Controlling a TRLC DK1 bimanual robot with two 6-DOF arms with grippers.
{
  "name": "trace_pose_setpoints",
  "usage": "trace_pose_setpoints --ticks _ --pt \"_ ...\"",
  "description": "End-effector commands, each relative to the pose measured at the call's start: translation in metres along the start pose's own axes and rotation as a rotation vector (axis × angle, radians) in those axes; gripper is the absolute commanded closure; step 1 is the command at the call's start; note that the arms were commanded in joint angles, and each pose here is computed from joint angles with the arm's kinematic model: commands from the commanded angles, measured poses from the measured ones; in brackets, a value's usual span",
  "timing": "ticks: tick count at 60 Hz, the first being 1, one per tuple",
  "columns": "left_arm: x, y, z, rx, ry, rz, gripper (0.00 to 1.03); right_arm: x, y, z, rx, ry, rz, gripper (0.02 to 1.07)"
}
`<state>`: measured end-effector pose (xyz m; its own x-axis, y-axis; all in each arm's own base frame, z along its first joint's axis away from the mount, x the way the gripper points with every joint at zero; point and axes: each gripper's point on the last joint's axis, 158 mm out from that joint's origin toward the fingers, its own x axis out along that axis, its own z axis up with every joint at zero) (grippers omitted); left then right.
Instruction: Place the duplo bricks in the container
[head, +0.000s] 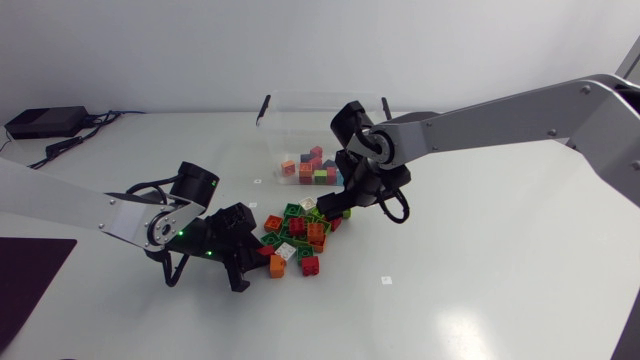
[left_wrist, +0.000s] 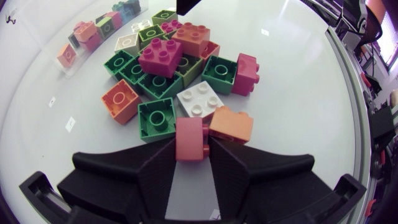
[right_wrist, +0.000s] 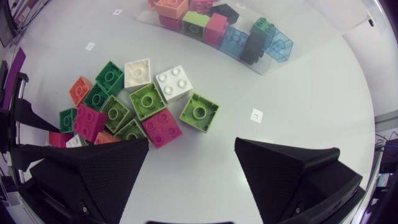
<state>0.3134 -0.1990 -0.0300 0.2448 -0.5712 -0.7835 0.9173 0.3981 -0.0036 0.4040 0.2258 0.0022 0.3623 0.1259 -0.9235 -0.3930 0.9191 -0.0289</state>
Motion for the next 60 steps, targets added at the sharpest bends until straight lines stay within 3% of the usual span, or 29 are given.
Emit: trace_pose_setpoints --ticks 1,10,27,60 --pt "0.0 -0.009 -0.008 0.012 0.014 -0.025 0.71 0.007 -0.001 0.0 0.038 0.021 -0.01 0.07" --pt "-0.002 -0.02 -0.016 0.017 0.031 -0.052 0.77 0.012 -0.006 0.003 0.068 0.046 -0.019 0.07" --pt "-0.011 -0.023 -0.019 0.018 0.028 -0.044 0.77 0.014 -0.01 -0.002 0.092 0.064 -0.025 0.07" --pt "-0.072 -0.012 -0.024 0.003 -0.011 0.039 0.77 0.026 -0.03 0.013 0.187 0.094 -0.072 0.1"
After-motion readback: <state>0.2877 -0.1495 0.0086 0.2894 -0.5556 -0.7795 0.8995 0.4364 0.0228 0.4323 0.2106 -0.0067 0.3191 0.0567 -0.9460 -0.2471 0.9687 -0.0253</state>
